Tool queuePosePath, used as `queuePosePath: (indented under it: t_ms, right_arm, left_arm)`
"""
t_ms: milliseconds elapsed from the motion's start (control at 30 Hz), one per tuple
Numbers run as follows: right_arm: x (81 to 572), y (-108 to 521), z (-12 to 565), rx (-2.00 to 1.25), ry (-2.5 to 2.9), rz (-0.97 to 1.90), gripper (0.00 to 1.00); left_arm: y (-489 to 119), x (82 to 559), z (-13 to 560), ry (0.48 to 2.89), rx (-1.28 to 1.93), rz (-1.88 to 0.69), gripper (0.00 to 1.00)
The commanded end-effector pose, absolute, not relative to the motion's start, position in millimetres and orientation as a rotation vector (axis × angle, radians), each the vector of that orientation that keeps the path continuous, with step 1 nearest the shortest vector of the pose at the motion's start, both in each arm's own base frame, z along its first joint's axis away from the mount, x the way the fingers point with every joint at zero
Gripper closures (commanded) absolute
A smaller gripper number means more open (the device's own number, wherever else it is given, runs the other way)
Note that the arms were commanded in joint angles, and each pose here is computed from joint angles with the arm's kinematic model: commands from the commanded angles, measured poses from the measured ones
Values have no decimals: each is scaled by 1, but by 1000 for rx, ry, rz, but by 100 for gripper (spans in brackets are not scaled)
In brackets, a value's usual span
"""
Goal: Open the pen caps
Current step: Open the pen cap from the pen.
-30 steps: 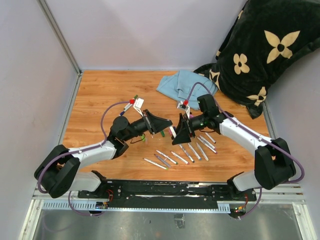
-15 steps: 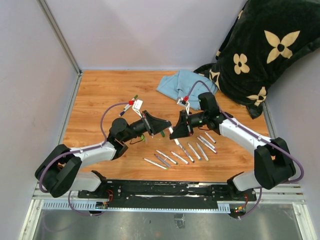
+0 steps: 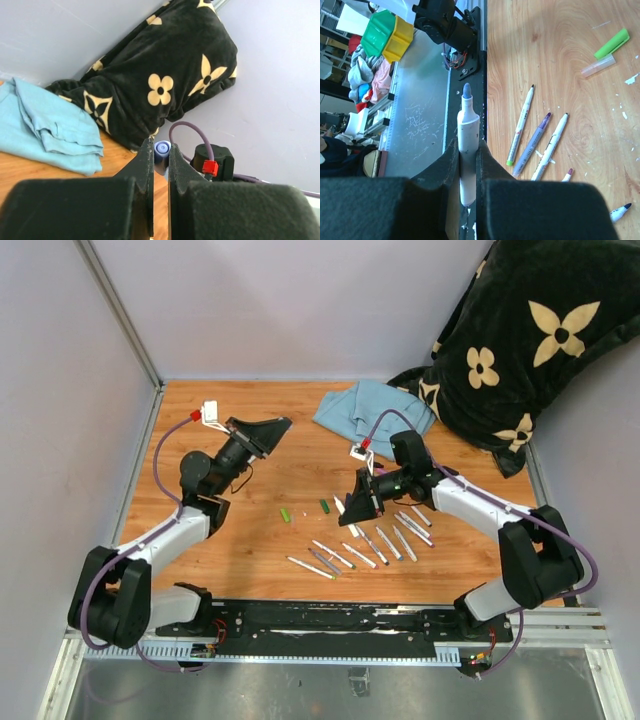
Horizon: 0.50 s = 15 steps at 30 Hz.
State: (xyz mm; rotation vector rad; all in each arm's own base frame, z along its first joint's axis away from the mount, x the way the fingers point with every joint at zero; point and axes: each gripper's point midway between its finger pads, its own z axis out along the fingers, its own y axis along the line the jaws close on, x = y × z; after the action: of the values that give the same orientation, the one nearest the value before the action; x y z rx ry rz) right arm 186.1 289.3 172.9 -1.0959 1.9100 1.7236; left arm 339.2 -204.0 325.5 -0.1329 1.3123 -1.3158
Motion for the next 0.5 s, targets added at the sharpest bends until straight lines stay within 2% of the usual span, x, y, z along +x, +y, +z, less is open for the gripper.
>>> queuePosePath:
  t_ms: [0,267,467]
  right_arm:
    - [191,286,172,-1163,1916,1606,99]
    - [214,268,169,-1222,1927,1317,98]
    - [223,262,165,-1213,1953,1258,97]
  left_arm:
    - [-198,334,300,1396,-175,-1274,100]
    - [-194,330,205,1670,-312,-1212,100]
    - [-215,334,167,1821,-337,-1277,100]
